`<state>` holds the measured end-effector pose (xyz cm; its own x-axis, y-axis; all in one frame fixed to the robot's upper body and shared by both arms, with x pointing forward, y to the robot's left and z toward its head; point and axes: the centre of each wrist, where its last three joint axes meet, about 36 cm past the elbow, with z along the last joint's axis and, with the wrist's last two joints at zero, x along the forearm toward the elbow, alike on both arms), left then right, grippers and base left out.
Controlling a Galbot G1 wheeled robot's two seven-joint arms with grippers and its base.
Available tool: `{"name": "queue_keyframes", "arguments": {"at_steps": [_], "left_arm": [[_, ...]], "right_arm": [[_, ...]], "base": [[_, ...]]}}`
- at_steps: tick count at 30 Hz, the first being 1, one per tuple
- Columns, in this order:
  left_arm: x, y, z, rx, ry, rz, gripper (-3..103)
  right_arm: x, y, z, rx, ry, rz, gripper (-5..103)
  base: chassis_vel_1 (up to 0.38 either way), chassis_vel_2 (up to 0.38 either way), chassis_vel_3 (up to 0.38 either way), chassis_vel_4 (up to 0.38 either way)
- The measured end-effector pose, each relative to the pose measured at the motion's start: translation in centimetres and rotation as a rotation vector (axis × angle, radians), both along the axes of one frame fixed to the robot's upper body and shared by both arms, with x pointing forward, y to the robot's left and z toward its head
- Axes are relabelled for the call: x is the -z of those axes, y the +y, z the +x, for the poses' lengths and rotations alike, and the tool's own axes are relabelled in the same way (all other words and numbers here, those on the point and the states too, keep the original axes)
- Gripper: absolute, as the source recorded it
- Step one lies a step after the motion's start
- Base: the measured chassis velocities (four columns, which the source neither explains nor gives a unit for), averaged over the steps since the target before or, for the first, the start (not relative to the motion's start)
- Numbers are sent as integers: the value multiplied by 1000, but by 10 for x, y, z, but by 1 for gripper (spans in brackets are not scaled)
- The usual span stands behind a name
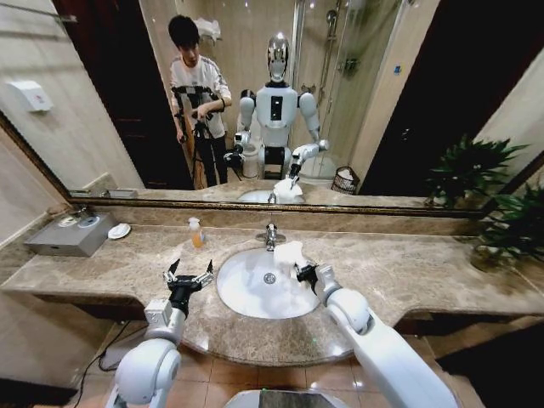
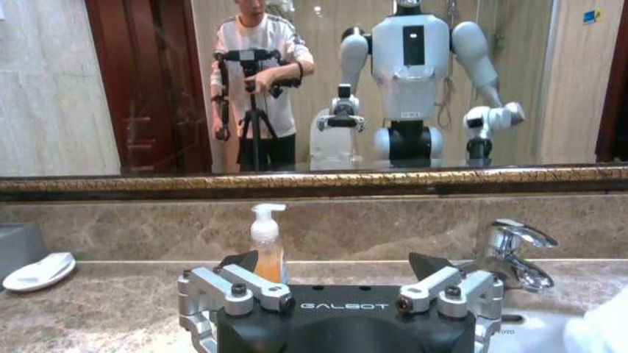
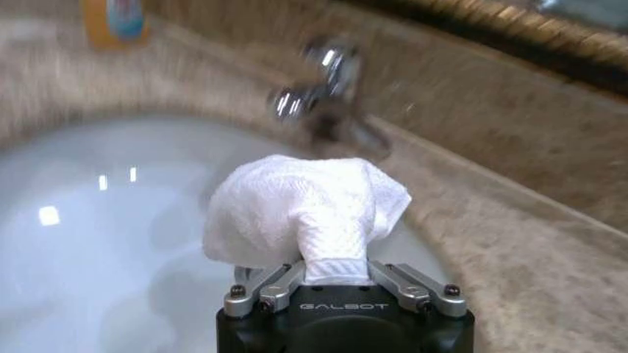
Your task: Pick up the towel from the sink counter and wipe the mirror surface.
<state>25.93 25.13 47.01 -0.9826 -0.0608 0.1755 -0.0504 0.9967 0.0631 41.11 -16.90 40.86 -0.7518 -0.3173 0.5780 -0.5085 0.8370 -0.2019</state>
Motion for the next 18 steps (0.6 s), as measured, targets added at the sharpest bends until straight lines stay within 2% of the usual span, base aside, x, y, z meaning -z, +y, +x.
{"name": "queue_keyframes", "arguments": {"at_steps": [2,9,18], "left_arm": [[0,0,0,0,0,0,100],[0,0,0,0,0,0,100],[0,0,0,0,0,0,100]], "right_arm": [[16,11,9,-50,25,-54,12],[26,34,42,-94,33,-121,12],[32,29,70,-108,36,-241,12]], "base": [[0,0,0,0],[0,0,0,0],[0,0,0,0]]}}
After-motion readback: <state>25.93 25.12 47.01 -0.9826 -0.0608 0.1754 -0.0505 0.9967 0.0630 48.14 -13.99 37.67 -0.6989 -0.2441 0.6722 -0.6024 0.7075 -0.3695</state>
